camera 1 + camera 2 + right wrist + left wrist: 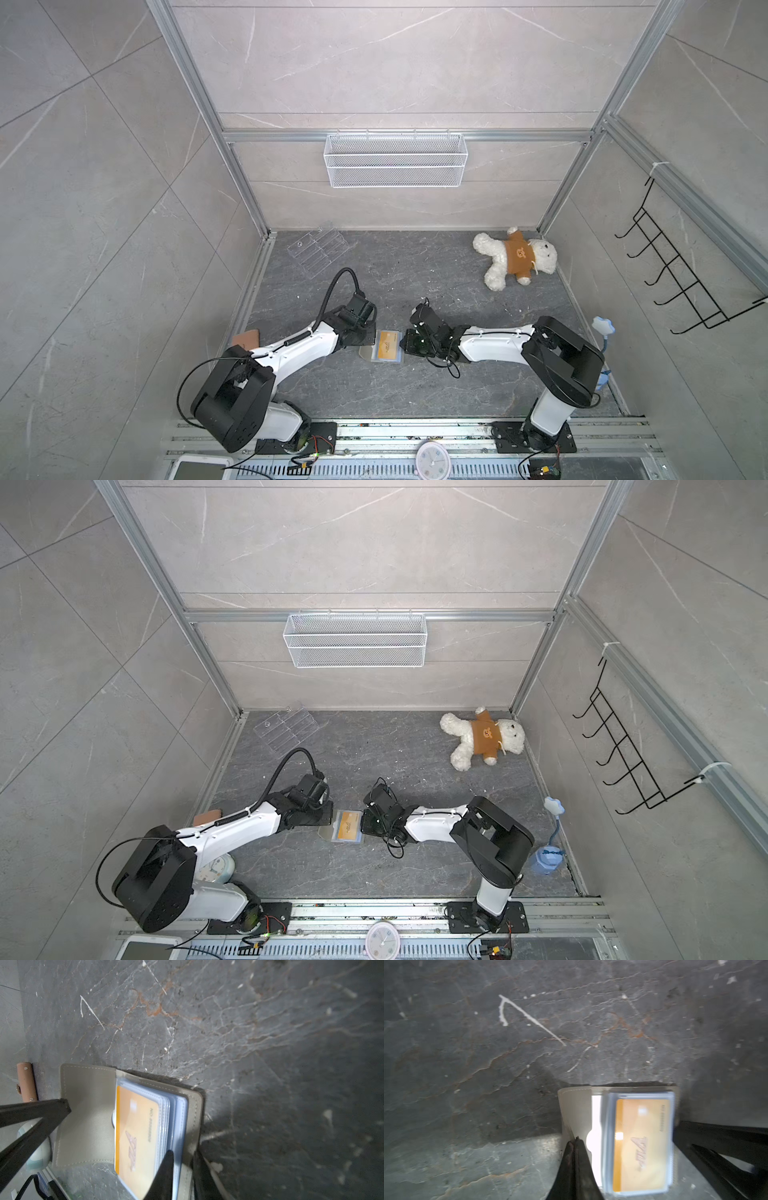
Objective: Take the credit cards out of the card holder
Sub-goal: Open the card holder at the center of the table.
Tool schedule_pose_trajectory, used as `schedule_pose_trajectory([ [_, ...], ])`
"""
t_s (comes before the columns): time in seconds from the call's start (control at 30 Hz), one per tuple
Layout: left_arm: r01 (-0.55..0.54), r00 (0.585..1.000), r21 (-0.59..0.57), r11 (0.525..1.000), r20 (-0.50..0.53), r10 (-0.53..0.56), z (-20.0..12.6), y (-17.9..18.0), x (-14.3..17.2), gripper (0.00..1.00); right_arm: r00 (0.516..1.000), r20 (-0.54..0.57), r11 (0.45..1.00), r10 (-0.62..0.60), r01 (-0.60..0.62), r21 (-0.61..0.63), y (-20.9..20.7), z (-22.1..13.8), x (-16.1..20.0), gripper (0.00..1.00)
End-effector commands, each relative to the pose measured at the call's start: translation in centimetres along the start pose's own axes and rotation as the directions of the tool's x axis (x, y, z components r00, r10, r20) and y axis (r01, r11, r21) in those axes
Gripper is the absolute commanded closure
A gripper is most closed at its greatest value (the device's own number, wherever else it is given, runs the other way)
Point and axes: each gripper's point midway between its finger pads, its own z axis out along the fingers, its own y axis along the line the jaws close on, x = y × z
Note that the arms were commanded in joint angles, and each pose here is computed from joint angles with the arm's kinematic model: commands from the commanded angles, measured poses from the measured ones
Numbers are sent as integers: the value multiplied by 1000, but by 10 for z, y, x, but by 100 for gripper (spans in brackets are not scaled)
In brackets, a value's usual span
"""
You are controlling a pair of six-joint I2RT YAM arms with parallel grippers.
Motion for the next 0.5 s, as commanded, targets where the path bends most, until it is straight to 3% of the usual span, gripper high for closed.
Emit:
schedule_pose_trajectory([
  [0.0,-50,989,-89,995,-140,37,10,17,32,99,999,-39,995,-7,11,104,-30,13,13,79],
  [0.17,-69,982,-121,990,-181,46,20,21,39,93,999,-33,997,-10,12,76,-23,12,11,79],
  [0.47,-33,982,-58,998,-186,21,32,6,48,93,999,-39,1000,-11,11,-11,2,7,6,75],
])
